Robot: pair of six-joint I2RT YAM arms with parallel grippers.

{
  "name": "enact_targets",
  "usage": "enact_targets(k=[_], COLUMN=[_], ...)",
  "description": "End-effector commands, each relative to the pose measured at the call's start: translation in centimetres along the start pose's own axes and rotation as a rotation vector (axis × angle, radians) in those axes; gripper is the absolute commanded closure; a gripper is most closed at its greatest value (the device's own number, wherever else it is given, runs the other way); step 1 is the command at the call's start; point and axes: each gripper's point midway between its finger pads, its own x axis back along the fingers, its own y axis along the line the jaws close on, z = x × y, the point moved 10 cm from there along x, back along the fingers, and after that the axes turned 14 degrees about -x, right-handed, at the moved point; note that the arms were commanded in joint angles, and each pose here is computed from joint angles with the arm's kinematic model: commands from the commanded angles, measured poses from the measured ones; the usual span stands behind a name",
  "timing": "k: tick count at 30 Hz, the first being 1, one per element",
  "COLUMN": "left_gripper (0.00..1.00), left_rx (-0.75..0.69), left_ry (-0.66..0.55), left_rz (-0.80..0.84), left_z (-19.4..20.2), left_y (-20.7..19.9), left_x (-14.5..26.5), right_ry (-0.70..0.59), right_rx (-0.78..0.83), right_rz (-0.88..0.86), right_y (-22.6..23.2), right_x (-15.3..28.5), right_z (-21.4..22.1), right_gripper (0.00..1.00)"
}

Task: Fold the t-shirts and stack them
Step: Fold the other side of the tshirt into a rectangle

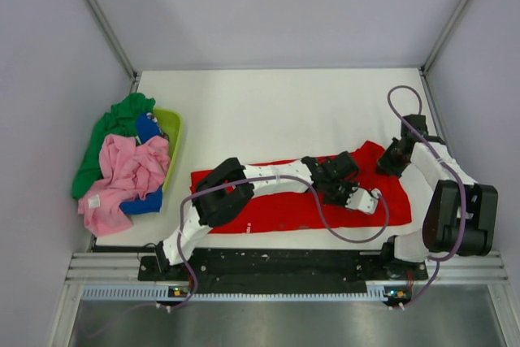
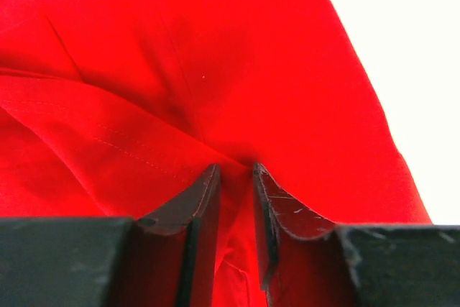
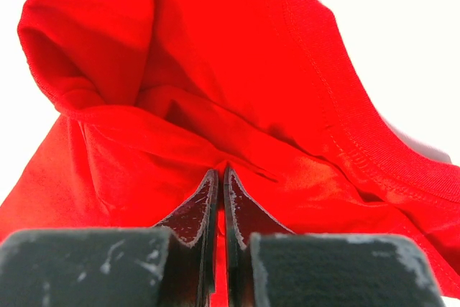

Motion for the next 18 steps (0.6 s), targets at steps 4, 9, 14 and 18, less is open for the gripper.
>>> enact_targets(k=[4, 9, 14, 18], left_gripper=[0.78, 1.0, 1.0, 1.0], left_rx=[0.004, 0.005, 0.075, 0.141], left_ry=[0.05, 0.053, 0.009, -0.073], left_rz=[-0.075, -0.078, -0.017, 0.035], left_z=[0.0, -0.3, -1.9, -2.0], left_y=[0.9, 1.1, 1.6, 2.4], left_x=[0.3, 0.7, 3.3, 6.5], right_ry=[-0.039, -0.038, -0.048, -0.02], right_rx=[0.01, 0.009, 0.006, -0.024], right_rz=[-0.047, -0.049, -0.049, -0.045], right_y=[0.2, 0.1, -0.2, -1.4], right_x=[1.0, 1.1, 2.1, 3.4], right_z=[-0.3, -0.2, 0.1, 1.7], right_gripper=[1.0, 1.0, 1.0, 1.0])
